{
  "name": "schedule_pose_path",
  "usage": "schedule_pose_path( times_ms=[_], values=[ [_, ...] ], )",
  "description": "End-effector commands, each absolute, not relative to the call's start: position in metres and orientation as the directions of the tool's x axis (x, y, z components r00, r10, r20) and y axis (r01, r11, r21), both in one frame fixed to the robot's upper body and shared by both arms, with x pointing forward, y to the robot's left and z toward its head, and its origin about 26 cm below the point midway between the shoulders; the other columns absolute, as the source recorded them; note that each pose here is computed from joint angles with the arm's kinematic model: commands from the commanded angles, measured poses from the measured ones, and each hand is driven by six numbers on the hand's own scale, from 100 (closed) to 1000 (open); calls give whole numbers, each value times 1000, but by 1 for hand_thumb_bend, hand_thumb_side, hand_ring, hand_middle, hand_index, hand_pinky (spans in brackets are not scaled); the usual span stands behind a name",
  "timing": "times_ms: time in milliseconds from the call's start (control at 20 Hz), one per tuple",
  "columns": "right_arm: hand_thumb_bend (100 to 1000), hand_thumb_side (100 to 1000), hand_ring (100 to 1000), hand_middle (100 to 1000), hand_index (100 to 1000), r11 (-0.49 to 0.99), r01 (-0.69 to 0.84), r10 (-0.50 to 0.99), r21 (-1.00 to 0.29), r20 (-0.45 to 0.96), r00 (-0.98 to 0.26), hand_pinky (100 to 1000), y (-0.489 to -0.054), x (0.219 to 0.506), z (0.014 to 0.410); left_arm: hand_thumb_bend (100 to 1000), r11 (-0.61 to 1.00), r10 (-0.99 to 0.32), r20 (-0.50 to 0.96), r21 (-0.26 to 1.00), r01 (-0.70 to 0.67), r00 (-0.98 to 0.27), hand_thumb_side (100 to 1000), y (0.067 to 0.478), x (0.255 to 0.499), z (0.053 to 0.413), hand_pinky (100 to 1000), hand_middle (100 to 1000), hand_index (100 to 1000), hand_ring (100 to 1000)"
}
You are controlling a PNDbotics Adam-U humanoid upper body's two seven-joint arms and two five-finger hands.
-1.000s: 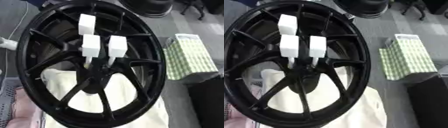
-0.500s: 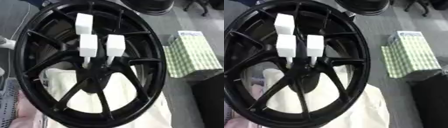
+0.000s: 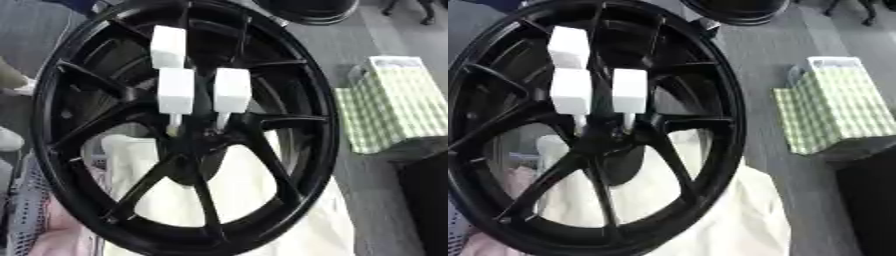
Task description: Pull the pin out of the wheel hub.
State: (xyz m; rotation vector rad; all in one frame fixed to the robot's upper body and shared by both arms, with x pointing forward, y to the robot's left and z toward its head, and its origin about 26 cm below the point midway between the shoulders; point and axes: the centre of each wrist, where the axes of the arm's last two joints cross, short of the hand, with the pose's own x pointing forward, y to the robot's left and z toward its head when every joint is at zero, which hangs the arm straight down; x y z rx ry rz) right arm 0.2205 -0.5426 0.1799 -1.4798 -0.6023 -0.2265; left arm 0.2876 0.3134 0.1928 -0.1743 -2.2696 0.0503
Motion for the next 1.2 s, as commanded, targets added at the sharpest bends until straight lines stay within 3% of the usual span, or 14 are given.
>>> schedule_pose_path(
  times_ms=[50,100,150,200,300,850,900,950,1000,1050,1100,1150,1200],
  values=[
    [100,100,928,826,893,88,543,241,-835,547,802,845,-534,222,188,131,991,129,740,-79,105,-660,711,315,286,200,793,637,796,651],
    [100,100,987,894,939,100,545,244,-833,551,798,889,-531,222,186,132,991,129,740,-78,106,-660,712,315,286,200,793,637,797,651],
    [100,248,1000,926,958,110,547,248,-830,556,794,911,-528,223,185,132,991,129,740,-78,107,-660,712,315,286,200,793,637,797,651],
    [100,564,1000,994,995,118,548,251,-828,559,790,957,-526,223,183,133,991,129,741,-78,108,-659,713,315,286,200,793,638,797,651],
    [100,682,1000,1000,1000,125,554,245,-823,567,787,990,-525,222,181,132,991,129,741,-77,108,-658,712,315,286,200,793,637,797,651],
    [100,679,1000,1000,1000,129,589,223,-798,602,767,999,-523,221,178,129,991,127,740,-70,112,-661,711,315,286,200,793,637,796,651],
    [100,676,1000,1000,1000,114,594,233,-796,603,763,951,-521,222,180,128,991,127,739,-70,112,-661,710,314,286,201,793,636,796,651],
    [100,542,1000,979,1000,87,605,247,-791,606,757,921,-519,223,184,128,991,127,739,-70,113,-661,710,314,286,201,793,636,796,651],
    [100,333,952,865,950,54,618,259,-784,609,750,857,-516,223,187,126,991,127,739,-70,113,-662,708,314,286,201,793,634,795,650],
    [100,321,941,849,940,14,634,274,-773,613,741,850,-513,224,191,125,991,128,738,-70,114,-662,708,314,286,201,793,634,795,650],
    [100,274,867,736,875,-21,655,298,-756,620,726,812,-507,226,196,125,991,128,738,-70,114,-663,707,314,286,201,793,634,794,649],
    [100,267,847,708,866,-49,675,324,-737,627,708,806,-499,227,201,126,991,130,737,-70,115,-663,707,314,286,201,793,634,794,649],
    [100,323,819,678,858,-62,696,360,-715,635,684,796,-488,229,206,125,991,131,737,-71,117,-663,707,313,286,202,793,634,794,650]
  ],
)
